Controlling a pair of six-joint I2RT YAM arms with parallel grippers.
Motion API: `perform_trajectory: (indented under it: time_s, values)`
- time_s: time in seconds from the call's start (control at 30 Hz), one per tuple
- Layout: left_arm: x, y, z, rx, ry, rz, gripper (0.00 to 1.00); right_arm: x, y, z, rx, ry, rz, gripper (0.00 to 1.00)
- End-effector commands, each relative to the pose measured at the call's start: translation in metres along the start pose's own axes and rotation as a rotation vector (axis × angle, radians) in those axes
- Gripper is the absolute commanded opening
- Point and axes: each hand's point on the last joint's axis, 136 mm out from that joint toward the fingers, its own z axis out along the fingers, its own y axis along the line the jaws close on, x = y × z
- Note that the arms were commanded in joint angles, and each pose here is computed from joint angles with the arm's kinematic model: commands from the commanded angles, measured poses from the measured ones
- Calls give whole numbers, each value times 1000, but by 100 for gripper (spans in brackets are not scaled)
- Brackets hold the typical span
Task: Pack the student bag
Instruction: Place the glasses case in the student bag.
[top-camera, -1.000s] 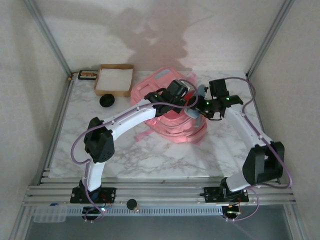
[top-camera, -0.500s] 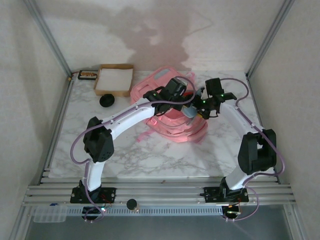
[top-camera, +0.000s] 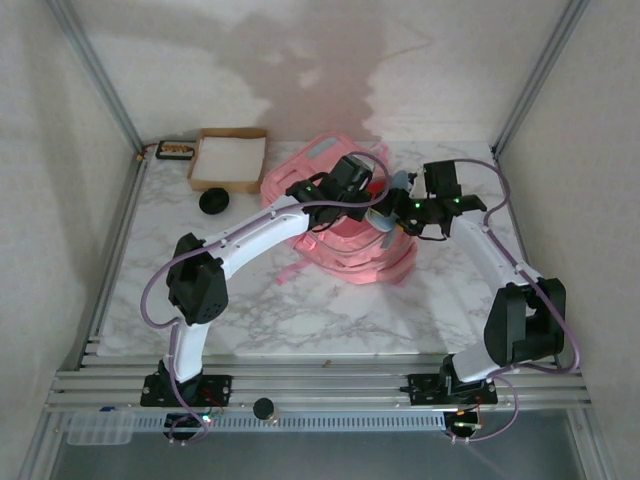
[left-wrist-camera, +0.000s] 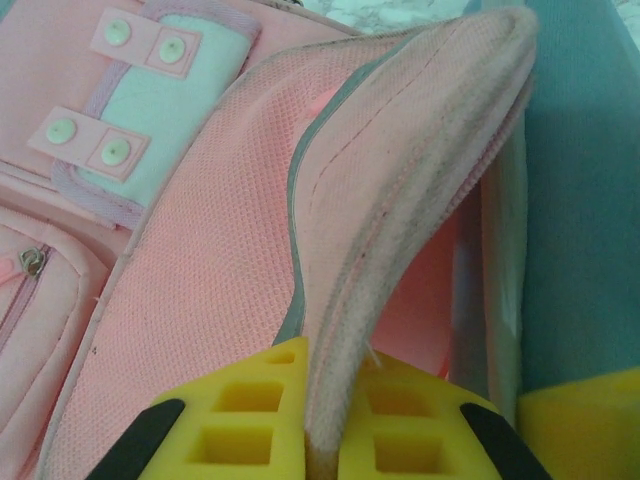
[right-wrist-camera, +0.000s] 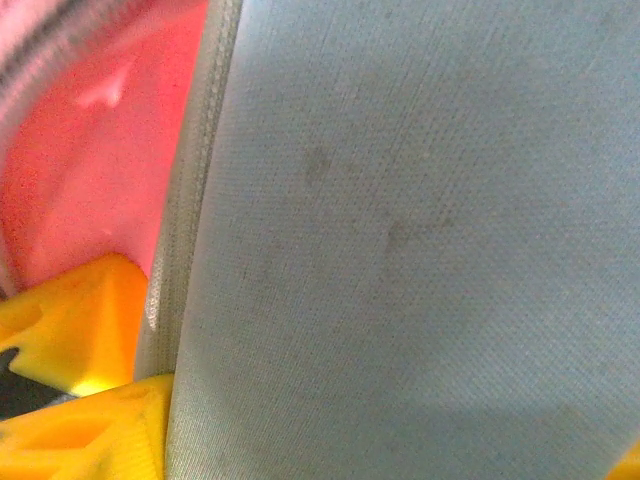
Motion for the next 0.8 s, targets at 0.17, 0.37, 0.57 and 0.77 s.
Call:
perform_trajectory:
  time_s: [0.17,0.37,0.57,0.77]
  values:
    - [-63,-20,-41,194,-174,-167,0,63,8,4,26,151,-82,68]
    - [-69,-31,-48,278,-194,-228,0,35,14,14,65,122,-155,85]
    - [-71,-17,-50,284,-200,-294,0,22,13,-5,19,83,-152,99]
    - [-67,-19,-48,297,-184,-288,0,33,21,-15,-158,79,-91,83]
